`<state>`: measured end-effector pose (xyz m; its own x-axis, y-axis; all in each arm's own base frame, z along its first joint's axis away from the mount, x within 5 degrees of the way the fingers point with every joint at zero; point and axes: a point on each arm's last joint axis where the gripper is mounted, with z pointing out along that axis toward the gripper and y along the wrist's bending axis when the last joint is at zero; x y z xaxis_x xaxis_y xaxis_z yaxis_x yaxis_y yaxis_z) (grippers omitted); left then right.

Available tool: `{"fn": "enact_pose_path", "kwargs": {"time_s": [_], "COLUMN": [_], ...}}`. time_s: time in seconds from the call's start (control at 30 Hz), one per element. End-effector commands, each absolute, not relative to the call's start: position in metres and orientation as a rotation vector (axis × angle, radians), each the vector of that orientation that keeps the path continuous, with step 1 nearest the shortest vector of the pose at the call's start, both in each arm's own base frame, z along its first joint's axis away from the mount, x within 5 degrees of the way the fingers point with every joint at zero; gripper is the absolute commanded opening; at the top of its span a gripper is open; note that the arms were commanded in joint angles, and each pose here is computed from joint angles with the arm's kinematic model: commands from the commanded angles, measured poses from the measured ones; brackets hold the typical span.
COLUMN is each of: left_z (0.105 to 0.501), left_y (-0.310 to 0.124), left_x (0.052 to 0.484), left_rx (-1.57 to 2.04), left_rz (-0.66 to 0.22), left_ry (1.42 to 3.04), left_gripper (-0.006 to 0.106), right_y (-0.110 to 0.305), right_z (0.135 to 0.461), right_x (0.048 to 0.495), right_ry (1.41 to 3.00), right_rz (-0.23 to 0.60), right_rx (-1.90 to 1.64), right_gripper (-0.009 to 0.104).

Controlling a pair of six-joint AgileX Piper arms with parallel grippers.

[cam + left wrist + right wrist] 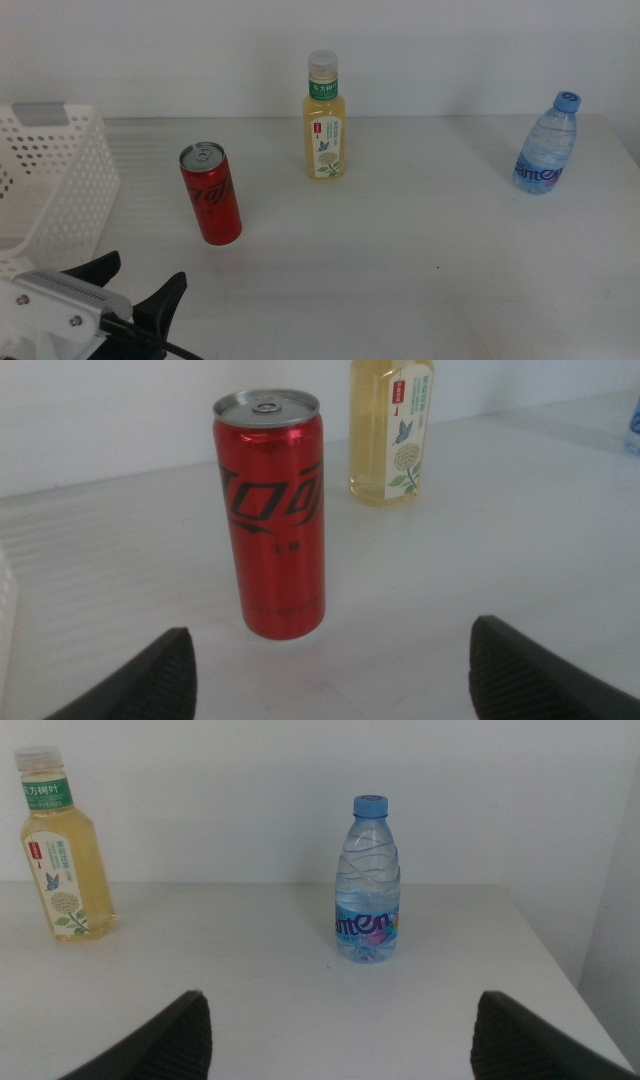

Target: Use arms to grab the bottles and put them into the dustbin to the left of the table.

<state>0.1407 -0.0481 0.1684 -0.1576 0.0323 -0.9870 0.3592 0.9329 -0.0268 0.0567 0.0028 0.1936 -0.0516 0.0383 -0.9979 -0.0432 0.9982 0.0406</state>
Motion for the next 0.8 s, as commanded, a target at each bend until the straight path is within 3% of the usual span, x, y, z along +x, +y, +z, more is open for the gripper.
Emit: {"fn": "enact_pose_path", "kwargs": {"time_s": [0.0,0.3,0.77], "left_z": [0.175,0.177,0.155], "left_y": [-0.048,-0.050,-0.048], "left_x": [0.138,0.138,0.145], "left_rx": [0.276,0.287,0.233], "left_rz": [-0.322,-0.332,-0.326], "left_ry": [1.629,1.607,1.762], "left_gripper": [0.089,0.089,0.089], "right_y": [0.002,0.002,0.002], "right_z": [0.204,0.204,0.204], "right_x": [0.054,0.054,0.054], "right_ry": [1.513,1.513,1.513], "right_rz": [0.048,0.048,0.048], "right_rx": [-0.005,-0.005,-0.005], "right_gripper": [0.068,0.068,0.068]}}
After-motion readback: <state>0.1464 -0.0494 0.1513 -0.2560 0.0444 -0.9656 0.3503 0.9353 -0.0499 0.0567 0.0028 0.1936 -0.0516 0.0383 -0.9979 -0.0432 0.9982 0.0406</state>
